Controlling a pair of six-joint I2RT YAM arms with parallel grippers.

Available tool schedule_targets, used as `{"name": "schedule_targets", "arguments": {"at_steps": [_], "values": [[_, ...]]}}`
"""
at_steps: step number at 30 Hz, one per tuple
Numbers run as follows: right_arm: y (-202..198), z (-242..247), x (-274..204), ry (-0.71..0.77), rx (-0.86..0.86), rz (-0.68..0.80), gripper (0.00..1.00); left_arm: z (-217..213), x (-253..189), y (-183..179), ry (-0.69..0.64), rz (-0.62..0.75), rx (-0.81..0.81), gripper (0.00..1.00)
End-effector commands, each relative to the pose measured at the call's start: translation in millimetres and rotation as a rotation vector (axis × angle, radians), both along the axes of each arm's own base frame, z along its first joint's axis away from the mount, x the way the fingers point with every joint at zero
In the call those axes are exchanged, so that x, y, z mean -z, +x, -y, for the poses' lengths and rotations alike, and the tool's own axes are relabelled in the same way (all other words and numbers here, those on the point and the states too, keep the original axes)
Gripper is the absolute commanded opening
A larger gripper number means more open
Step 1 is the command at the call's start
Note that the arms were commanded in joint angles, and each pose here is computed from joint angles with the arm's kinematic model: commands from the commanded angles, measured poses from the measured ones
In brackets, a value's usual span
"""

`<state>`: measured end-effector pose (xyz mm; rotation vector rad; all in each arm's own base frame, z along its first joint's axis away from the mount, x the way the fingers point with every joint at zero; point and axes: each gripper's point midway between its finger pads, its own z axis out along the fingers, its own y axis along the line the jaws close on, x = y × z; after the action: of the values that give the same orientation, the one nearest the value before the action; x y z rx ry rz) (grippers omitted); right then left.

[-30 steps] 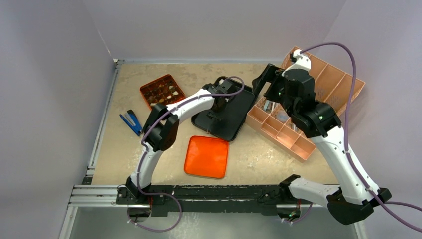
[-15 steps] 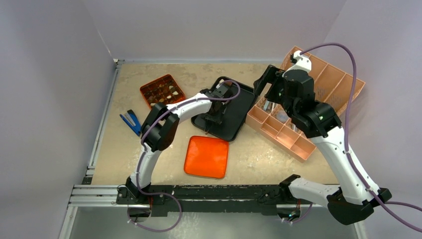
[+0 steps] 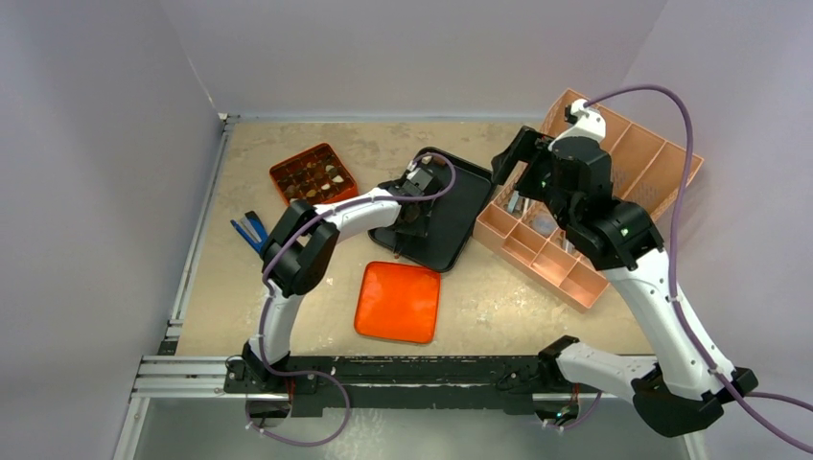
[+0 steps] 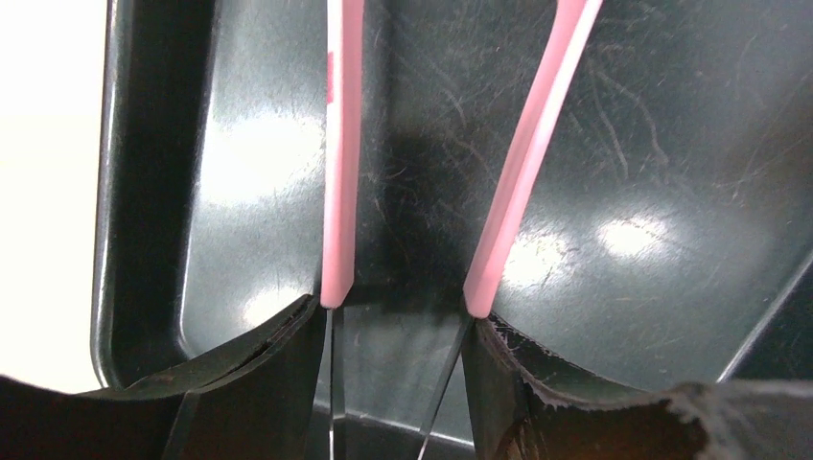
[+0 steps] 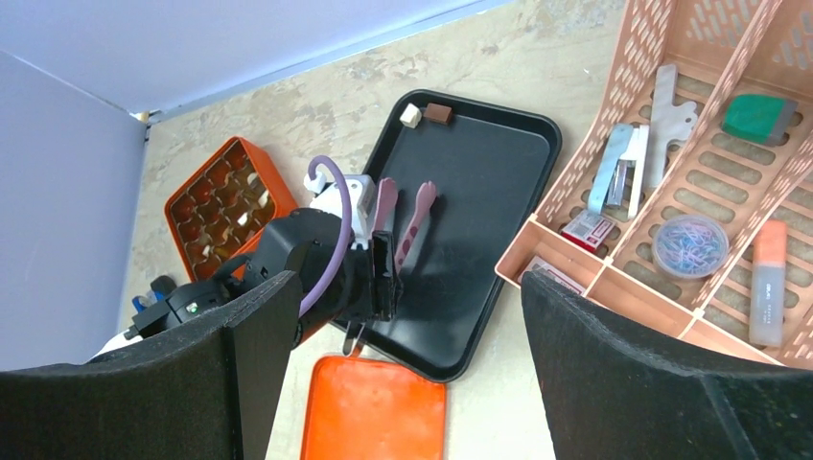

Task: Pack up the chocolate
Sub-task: Pick up the fake chocolate from the plate.

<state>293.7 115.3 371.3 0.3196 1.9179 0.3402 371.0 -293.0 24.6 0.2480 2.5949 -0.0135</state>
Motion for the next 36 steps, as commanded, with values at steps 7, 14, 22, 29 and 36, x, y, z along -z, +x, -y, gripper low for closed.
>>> {"name": "schedule_targets", "arguments": {"at_steps": [7,14,22,29,36], "values": [[-3.7,5.6,-13.1,0.006,0.01,0.033,0.87,26.5,-24.3,15.8,-0.162,0.071,-0.013,0.45],[-4.3,4.7,-14.4,0.006,0.003,0.032,0.87,22.2,-57.5,14.3,-0.171,0.075,-0.017,0.36],[-6.0,-5.2,-7.0,0.035,-0.032,-0.009,0.85,-4.7,-143.3,16.9,-0.204,0.11,-0.013,0.35],[3.6,-44.5,6.3,0.148,-0.144,-0.067,0.64,-12.4,-194.6,-3.0,-0.228,0.113,0.044,0.33],[30.9,-103.5,11.3,0.253,-0.318,-0.108,0.24,-3.8,-226.2,-27.5,-0.296,0.122,0.138,0.32]]}}
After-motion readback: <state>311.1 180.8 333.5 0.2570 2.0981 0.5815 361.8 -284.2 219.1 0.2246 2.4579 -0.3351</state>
